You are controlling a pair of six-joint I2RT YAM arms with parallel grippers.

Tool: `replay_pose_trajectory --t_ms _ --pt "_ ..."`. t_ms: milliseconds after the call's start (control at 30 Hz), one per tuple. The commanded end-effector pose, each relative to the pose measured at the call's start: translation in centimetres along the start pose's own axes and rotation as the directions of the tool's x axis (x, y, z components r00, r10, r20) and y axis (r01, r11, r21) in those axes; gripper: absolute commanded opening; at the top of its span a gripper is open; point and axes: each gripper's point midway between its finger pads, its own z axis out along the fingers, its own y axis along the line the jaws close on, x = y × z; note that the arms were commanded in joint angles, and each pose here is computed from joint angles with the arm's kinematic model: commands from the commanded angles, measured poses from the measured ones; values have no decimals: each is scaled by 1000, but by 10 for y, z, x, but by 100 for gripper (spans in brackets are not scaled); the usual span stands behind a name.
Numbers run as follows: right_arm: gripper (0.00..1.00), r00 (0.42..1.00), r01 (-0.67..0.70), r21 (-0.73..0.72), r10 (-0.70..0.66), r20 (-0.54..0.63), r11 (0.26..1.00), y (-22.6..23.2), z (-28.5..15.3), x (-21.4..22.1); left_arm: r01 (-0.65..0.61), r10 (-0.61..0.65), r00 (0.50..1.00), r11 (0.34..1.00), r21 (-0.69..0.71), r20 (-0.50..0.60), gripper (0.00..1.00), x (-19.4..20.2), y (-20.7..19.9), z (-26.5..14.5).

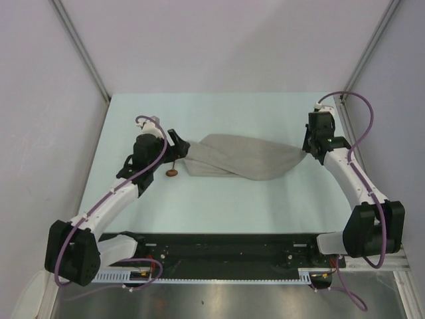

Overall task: Fold the napkin, place the utensils inside, and roll it up
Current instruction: Flatten the napkin out

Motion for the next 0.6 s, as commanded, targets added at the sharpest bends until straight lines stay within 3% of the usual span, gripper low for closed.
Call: replay_pose_trajectory --t_ms 0,167,233,367,567 --pt "0 984 -164 48 160 80 985 -18 -3 -17 -65 65 998 992 -105 -8 83 8 23 12" --pt "0 973 -224 62 220 64 973 -36 5 -15 -144 135 990 937 -319 -49 84 15 70 18" --pt "0 969 -241 52 237 63 969 -40 9 -16 -148 136 989 904 -400 -58 80 17 95 22" --pt "0 970 -238 27 236 54 971 -36 14 -19 -108 85 994 896 -431 -71 71 10 112 44" --pt "0 969 -242 24 241 46 970 -37 17 -17 -103 23 980 910 -402 -198 62 30 118 84"
